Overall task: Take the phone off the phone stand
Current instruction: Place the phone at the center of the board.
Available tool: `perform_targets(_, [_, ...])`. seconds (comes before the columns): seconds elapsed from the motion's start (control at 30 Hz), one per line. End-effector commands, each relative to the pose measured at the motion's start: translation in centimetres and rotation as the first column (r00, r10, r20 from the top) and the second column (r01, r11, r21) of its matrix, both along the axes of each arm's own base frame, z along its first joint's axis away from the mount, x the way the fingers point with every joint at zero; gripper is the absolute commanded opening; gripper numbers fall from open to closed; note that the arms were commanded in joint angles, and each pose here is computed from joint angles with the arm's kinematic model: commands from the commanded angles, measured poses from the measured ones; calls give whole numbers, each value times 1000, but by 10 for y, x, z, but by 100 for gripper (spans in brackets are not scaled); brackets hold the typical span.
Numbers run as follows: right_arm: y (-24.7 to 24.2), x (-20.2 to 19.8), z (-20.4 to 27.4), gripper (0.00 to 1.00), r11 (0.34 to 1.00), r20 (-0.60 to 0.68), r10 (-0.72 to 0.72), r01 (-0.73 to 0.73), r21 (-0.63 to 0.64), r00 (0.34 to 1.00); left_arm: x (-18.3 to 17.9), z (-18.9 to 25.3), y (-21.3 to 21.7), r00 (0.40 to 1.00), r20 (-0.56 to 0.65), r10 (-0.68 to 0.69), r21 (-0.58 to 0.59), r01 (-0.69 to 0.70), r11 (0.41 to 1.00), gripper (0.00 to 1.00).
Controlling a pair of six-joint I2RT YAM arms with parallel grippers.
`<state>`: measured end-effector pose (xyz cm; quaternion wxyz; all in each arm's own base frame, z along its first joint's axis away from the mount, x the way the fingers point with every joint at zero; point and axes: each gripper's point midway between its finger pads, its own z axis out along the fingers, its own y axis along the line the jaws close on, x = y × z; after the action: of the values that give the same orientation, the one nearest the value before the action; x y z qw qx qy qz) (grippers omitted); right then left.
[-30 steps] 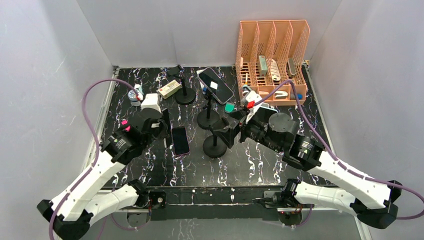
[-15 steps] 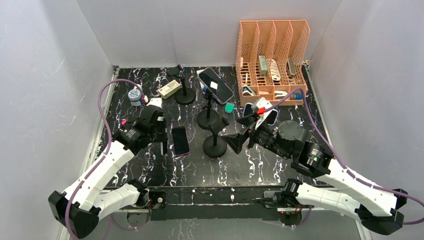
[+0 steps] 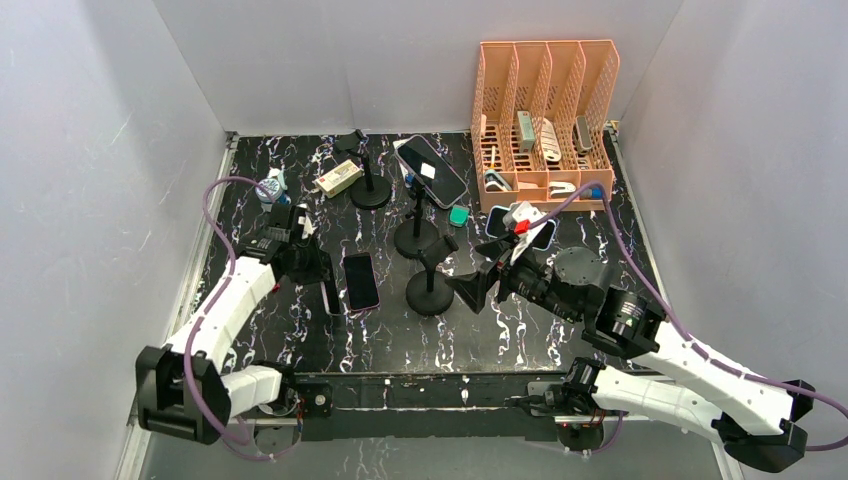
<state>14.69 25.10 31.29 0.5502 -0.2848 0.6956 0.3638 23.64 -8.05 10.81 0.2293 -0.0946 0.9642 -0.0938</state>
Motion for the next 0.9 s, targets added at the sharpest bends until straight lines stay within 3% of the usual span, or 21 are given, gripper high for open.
perform_targets(0.0, [0,-3,8,99,999,6,6,-6,36,1000,11,-6,-19,1000,-10,-23,-141,21,990,0])
perform_targets(0.87, [-1,-6,4,99,999,-7,20,-20,30,1000,25,-47,-3,987,-162,13,-106,-31,994,0])
